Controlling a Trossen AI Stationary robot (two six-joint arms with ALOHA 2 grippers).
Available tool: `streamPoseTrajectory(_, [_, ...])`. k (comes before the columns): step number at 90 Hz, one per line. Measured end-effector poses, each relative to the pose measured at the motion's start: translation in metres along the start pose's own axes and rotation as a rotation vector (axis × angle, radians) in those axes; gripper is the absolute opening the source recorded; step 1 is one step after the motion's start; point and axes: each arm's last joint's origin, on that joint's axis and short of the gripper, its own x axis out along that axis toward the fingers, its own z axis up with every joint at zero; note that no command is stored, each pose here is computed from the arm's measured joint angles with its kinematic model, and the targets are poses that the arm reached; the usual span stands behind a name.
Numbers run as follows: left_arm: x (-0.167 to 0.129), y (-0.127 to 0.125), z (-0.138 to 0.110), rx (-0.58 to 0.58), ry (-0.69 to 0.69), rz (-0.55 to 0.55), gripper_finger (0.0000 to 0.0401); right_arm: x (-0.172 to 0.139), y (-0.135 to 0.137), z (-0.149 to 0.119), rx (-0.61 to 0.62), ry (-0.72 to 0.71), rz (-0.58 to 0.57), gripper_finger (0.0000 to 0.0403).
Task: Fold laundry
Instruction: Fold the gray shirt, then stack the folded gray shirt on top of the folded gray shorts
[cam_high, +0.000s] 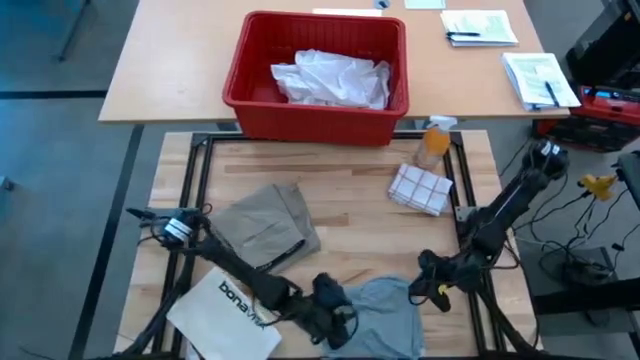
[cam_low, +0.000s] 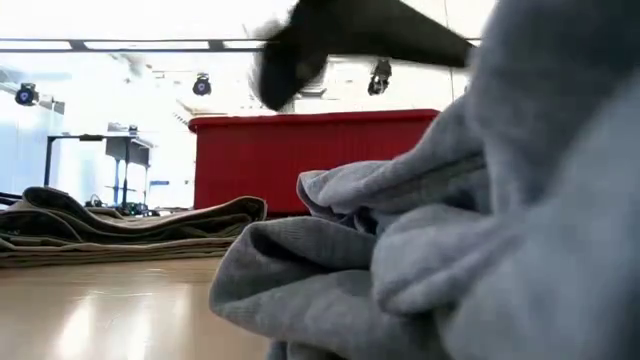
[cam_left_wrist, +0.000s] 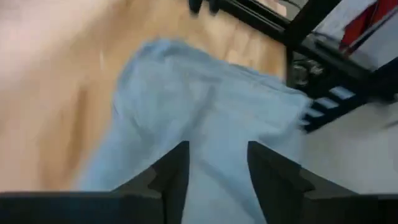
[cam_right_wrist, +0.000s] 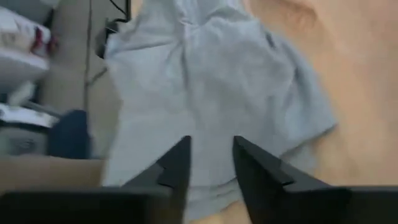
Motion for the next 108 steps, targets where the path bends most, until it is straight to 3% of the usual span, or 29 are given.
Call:
streamPoseTrajectory(10, [-0.017,-0.01,-0.016,-0.188,0.018,-0.037,0.0191,-0.008,0.006,-0.004,0.148,0.042,0.004,0.0198])
streamPoseTrajectory(26, [-0.03,-0.003,-0.066,-0.496,0.029,-0.116,0.0248,-0.006,0.0,-0.026,0.299,0.121,-0.042,0.0332])
streamPoseTrajectory(32, [-0.032,0.004,-0.078,-0.589,0.017,-0.174,0.0264,-0.002,-0.005,-0.032,0.317,0.135,-0.054,0.0366])
streamPoseTrajectory(41, [-0.032,0.018,-0.086,-0.645,-0.022,-0.183,0.0275,0.006,-0.012,-0.037,0.354,0.127,-0.034,0.0387])
streamPoseTrajectory(59, [-0.027,0.017,-0.061,-0.586,-0.077,-0.228,0.0268,0.023,-0.019,-0.047,0.396,0.103,-0.027,0.0383])
streamPoseTrajectory(91, [-0.008,-0.001,0.02,-0.178,-0.146,-0.256,0.0213,0.052,-0.02,-0.058,0.461,0.019,0.022,0.038])
streamPoseTrajectory(108, [0.015,0.012,0.045,-0.119,-0.146,-0.244,0.018,0.057,-0.018,-0.052,0.484,0.003,0.027,0.038])
